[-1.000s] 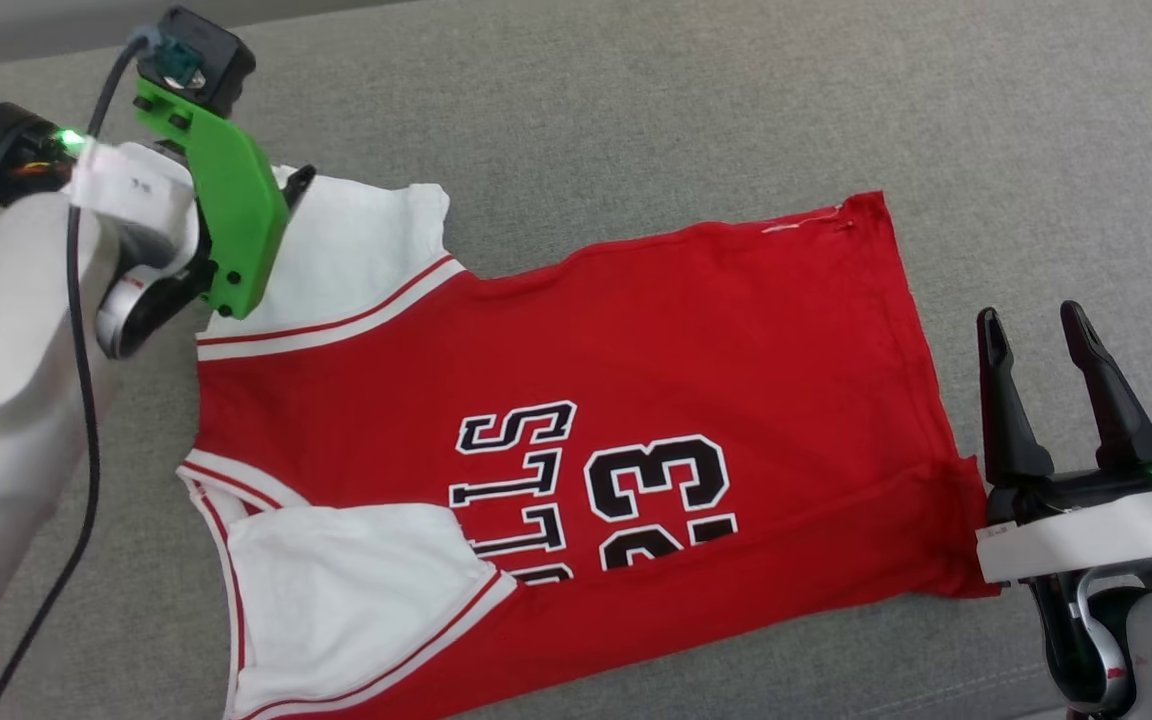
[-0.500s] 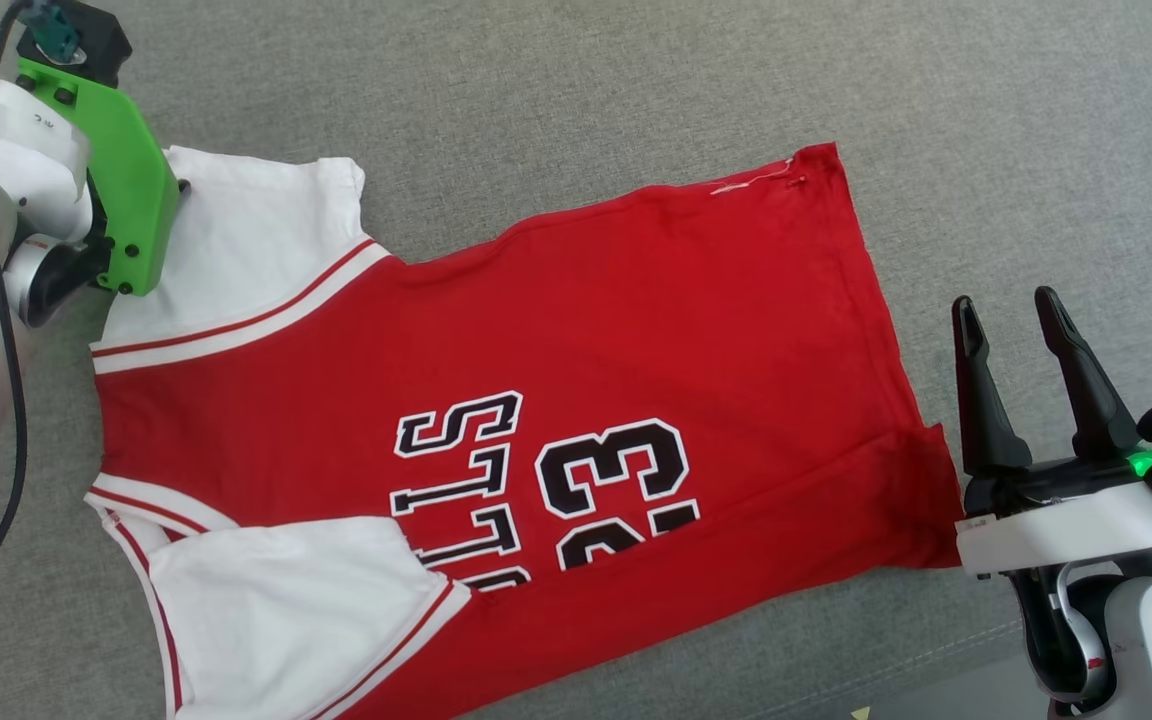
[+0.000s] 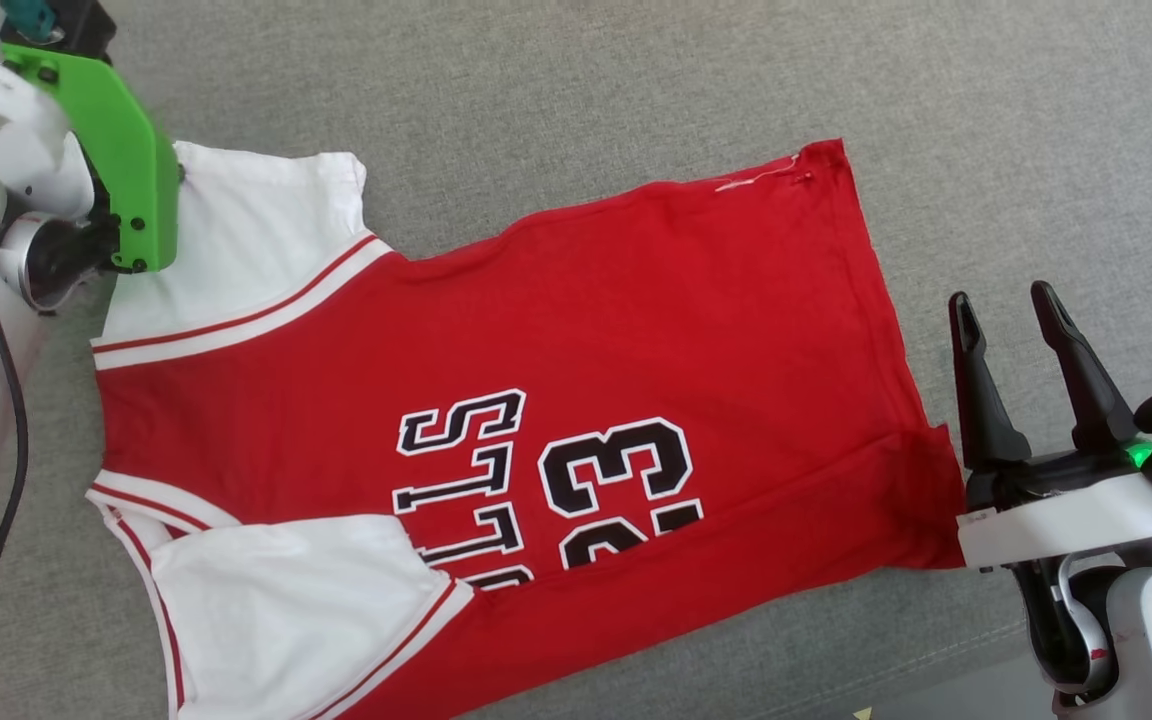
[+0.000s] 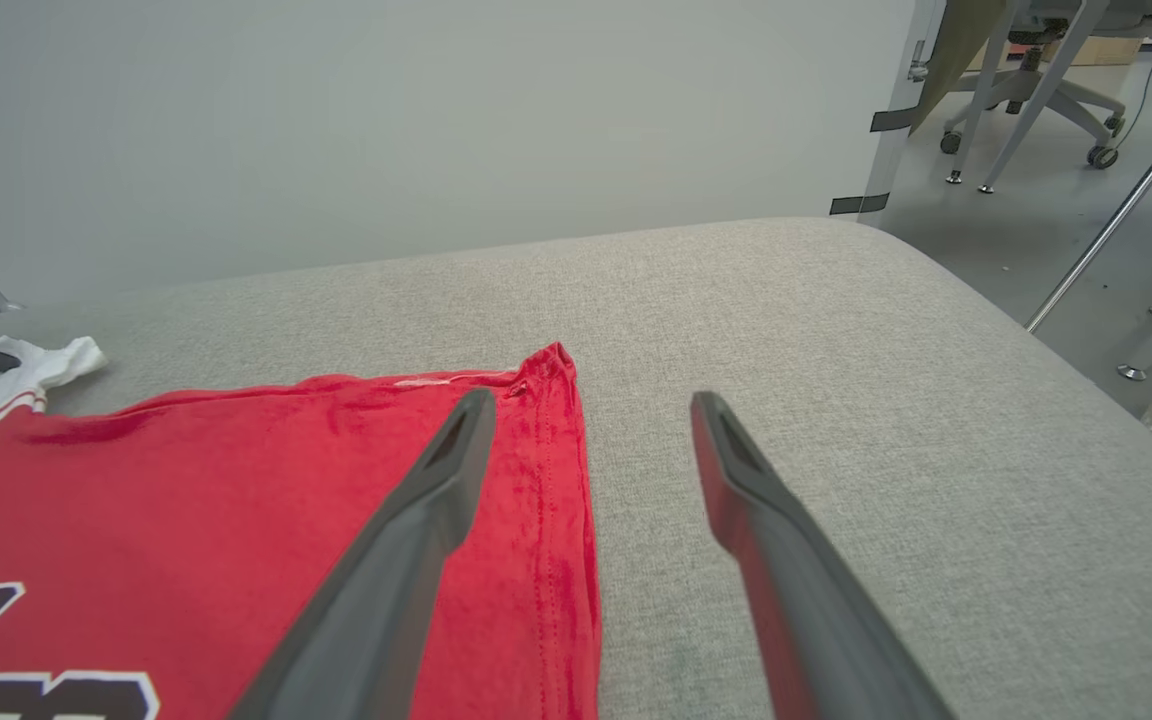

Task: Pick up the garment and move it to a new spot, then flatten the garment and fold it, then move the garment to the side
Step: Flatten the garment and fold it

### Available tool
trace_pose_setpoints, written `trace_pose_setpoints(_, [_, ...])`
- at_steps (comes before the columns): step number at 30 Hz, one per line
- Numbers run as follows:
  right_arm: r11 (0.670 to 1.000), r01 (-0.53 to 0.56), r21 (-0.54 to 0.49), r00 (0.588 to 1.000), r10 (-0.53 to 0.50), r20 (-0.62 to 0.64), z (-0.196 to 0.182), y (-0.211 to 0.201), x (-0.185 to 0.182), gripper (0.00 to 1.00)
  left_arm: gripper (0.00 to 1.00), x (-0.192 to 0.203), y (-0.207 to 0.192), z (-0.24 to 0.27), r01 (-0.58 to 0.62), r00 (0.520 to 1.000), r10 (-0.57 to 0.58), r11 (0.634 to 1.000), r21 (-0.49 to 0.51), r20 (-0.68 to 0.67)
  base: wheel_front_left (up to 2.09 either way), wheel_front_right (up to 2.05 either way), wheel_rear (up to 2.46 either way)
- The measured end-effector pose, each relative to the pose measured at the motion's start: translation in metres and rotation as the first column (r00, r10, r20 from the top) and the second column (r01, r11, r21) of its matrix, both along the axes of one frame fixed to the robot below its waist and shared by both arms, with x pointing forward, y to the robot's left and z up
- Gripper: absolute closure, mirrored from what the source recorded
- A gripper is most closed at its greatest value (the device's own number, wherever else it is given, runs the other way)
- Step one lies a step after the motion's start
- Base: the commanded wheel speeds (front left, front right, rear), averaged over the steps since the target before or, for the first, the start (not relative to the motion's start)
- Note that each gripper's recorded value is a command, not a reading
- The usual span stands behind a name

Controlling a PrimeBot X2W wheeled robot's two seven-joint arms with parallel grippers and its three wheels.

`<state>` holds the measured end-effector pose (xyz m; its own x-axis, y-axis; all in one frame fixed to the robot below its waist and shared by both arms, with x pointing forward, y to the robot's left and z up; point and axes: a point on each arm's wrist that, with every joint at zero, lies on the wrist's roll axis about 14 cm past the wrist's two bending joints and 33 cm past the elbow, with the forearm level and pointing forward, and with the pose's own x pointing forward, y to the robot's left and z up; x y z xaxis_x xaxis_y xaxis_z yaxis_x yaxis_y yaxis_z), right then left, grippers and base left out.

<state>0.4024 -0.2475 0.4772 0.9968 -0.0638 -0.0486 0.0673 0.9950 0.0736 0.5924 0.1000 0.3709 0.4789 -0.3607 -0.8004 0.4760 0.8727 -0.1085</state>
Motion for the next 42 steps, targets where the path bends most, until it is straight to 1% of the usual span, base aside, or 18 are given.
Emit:
trace_pose_setpoints(2, [1.0,0.003,-0.003,1.0,-0.003,0.004,0.003,-0.002,-0.001,0.0,1.0,0.0,0.001,0.005,-0.03,0.999,0.031,0.999,-0.035,0.019,0.0,0.0,0.0])
trace_pose_setpoints(8, [1.0,-0.008,-0.03,1.0,0.007,-0.011,0.011,-0.008,-0.003,0.0,1.0,0.004,0.005,0.04,-0.049,0.99,0.059,0.995,-0.082,0.131,0.0,0.0,0.0])
trace_pose_setpoints(11, [0.998,-0.042,-0.057,0.997,0.038,-0.067,0.008,-0.007,-0.002,0.0,1.0,0.0,0.006,0.056,-0.039,0.985,0.055,0.994,-0.1,0.163,0.0,0.0,0.0])
trace_pose_setpoints(15, [0.989,-0.118,-0.09,0.974,0.097,-0.204,-0.003,-0.002,0.006,0.0,1.0,-0.014,0.009,0.068,-0.034,0.982,0.053,0.994,-0.107,0.181,0.0,0.0,0.0])
trace_pose_setpoints(19, [0.977,-0.197,-0.084,0.934,0.161,-0.318,-0.003,0.005,0.025,0.0,1.0,-0.03,0.012,0.08,-0.025,0.98,0.047,0.993,-0.115,0.194,0.0,0.0,0.0])
trace_pose_setpoints(21, [0.967,-0.233,-0.099,0.908,0.179,-0.379,-0.004,0.005,0.035,0.0,1.0,-0.037,0.014,0.088,-0.026,0.977,0.051,0.992,-0.123,0.206,0.0,0.0,0.0])
trace_pose_setpoints(25, [0.955,-0.277,-0.102,0.838,0.188,-0.512,-0.012,0.001,0.053,0.0,1.0,-0.056,0.009,0.1,-0.007,0.974,0.039,0.99,-0.141,0.222,0.0,0.0,0.0])
trace_pose_setpoints(27, [0.951,-0.297,-0.085,0.8,0.199,-0.566,-0.017,0.002,0.063,0.0,1.0,-0.064,0.008,0.105,-0.001,0.972,0.037,0.989,-0.149,0.234,0.0,0.0,0.0])
trace_pose_setpoints(29, [0.948,-0.312,-0.063,0.767,0.213,-0.605,-0.022,0.007,0.071,0.0,1.0,-0.071,0.008,0.109,0.003,0.97,0.035,0.988,-0.154,0.242,0.0,0.0,0.0])
trace_pose_setpoints(34, [0.932,-0.355,-0.072,0.688,0.208,-0.695,-0.04,0.011,0.091,0.0,1.0,-0.086,0.008,0.114,0.012,0.968,0.029,0.986,-0.164,0.248,0.0,0.0,0.0])
trace_pose_setpoints(42, [0.912,-0.402,-0.078,0.597,0.196,-0.778,-0.074,0.018,0.108,0.0,1.0,-0.098,0.016,0.114,0.009,0.965,0.034,0.987,-0.162,0.259,0.0,0.0,0.0])
